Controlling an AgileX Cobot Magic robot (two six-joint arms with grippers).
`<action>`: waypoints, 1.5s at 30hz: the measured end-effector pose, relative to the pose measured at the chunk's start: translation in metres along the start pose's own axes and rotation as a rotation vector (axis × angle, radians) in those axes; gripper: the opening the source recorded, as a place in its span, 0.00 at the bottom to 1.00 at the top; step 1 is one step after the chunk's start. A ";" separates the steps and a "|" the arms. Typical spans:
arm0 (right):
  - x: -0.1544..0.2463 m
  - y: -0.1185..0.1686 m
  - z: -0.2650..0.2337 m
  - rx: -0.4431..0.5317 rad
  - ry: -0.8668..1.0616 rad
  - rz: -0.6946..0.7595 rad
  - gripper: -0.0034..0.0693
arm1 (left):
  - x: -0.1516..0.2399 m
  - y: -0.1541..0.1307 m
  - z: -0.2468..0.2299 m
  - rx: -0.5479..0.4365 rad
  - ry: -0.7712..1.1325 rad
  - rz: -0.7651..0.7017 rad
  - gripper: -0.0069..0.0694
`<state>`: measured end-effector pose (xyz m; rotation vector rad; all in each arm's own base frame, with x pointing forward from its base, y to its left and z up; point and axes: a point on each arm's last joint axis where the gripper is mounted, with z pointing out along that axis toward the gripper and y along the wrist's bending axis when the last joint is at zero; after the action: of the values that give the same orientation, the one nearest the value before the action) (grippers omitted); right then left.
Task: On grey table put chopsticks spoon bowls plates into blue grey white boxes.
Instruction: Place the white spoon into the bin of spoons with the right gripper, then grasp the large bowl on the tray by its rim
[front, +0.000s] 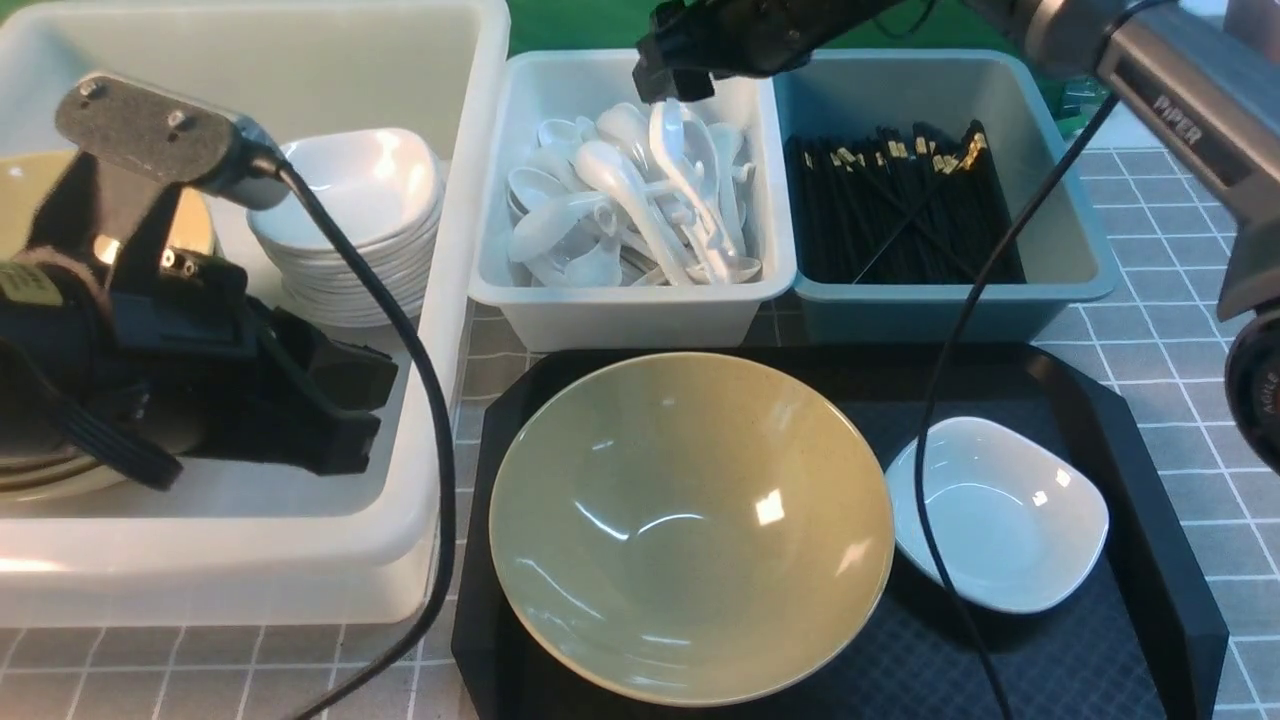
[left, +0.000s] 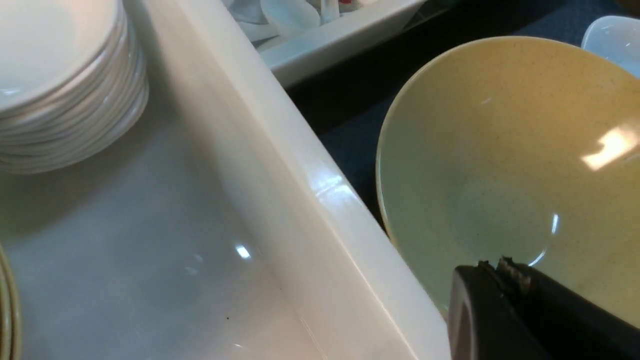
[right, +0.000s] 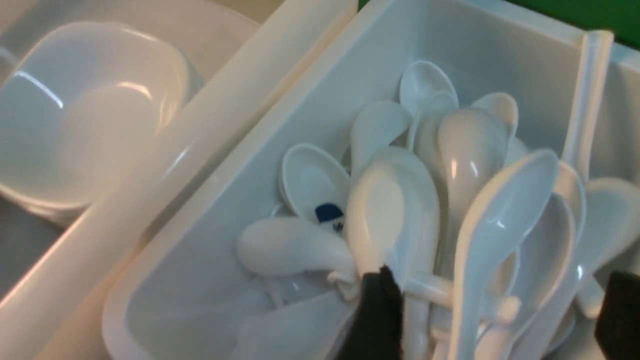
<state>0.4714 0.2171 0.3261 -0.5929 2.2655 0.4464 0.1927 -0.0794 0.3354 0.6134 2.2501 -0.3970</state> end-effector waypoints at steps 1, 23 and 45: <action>0.000 0.001 -0.007 -0.007 0.032 -0.003 0.87 | -0.006 -0.001 -0.002 0.011 0.003 0.001 0.11; 0.080 0.050 -0.182 -0.063 0.297 -0.147 0.45 | -0.076 -0.031 0.139 0.018 0.403 0.260 0.73; 0.155 0.056 -0.211 -0.067 0.359 -0.154 0.36 | -0.051 -0.021 0.224 -0.008 0.564 0.172 0.21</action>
<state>0.2243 0.1199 0.3609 -0.9381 2.5242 0.3620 0.3445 -0.2150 0.2261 1.0042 2.6941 -0.1344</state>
